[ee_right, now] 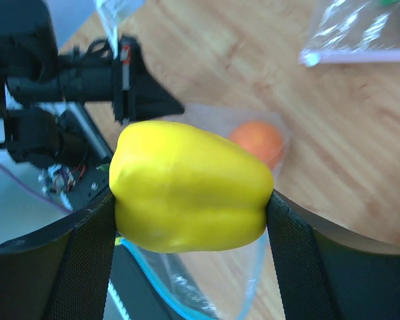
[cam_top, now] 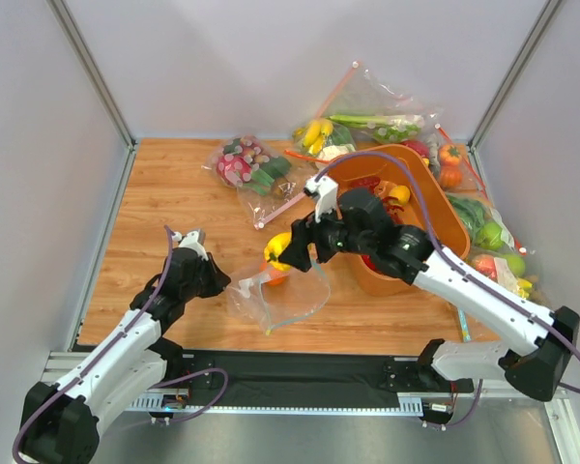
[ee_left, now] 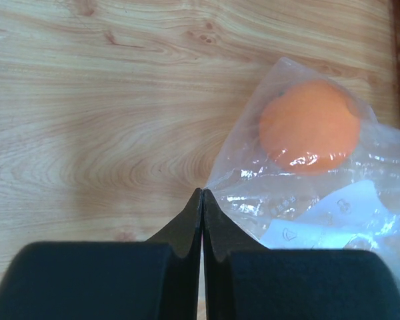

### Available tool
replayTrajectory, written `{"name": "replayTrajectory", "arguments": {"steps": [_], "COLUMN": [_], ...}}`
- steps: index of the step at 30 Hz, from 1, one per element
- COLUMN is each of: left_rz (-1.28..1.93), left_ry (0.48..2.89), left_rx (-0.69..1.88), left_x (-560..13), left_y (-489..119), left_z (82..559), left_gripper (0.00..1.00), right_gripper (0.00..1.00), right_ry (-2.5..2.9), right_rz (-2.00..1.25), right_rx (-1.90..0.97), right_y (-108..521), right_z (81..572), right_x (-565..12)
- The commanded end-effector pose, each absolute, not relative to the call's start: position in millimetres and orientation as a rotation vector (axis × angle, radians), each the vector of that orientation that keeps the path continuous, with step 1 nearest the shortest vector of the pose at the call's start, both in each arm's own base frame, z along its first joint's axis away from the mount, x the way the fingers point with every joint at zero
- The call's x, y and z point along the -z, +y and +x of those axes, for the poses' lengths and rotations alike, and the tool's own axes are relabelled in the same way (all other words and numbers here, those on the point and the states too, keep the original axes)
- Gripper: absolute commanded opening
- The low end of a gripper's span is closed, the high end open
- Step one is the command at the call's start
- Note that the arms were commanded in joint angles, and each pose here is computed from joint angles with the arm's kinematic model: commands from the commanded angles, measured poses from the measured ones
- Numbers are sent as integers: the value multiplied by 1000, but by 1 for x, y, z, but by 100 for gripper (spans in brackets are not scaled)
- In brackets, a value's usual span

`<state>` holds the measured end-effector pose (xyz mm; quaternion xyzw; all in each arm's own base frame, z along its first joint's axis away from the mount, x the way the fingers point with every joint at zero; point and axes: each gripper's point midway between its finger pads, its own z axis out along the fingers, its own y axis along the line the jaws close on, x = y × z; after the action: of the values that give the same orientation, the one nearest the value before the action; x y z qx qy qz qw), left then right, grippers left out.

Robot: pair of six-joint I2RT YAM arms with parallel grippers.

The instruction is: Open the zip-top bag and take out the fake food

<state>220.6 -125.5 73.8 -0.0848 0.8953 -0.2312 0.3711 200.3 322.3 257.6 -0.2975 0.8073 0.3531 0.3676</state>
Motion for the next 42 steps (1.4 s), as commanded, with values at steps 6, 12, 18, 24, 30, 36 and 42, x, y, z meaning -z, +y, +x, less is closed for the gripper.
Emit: {"name": "replayTrajectory", "arguments": {"steps": [6,12,18,24,30,36,42], "left_rz": [-199,-200,-200,-199,-200,-201,-200], "left_ry": [2260,2265,2269,2269,2271,2268,2267], "left_rx": [576,581,585,587,589,596,602], "left_x": [-86,-85,-84,-84,-84,-84,-85], "left_y": [-121,-120,-120,-121,-121,-121,-122], "left_z": [221,216,214,215,215,214,213], "left_gripper": [0,0,0,0,0,0,0], "right_gripper": [30,29,30,67,92,98,98], "right_ry": [1962,2081,2226,2254,2262,2242,2147], "right_rz": [-390,-62,119,168,144,124,41], "right_rx": [-584,-401,-318,-225,-211,-196,-317], "right_y": [199,103,59,45,43,41,60], "right_z": [290,333,339,340,340,336,325], "right_x": [-317,-275,-219,-208,-209,-216,-247]}}
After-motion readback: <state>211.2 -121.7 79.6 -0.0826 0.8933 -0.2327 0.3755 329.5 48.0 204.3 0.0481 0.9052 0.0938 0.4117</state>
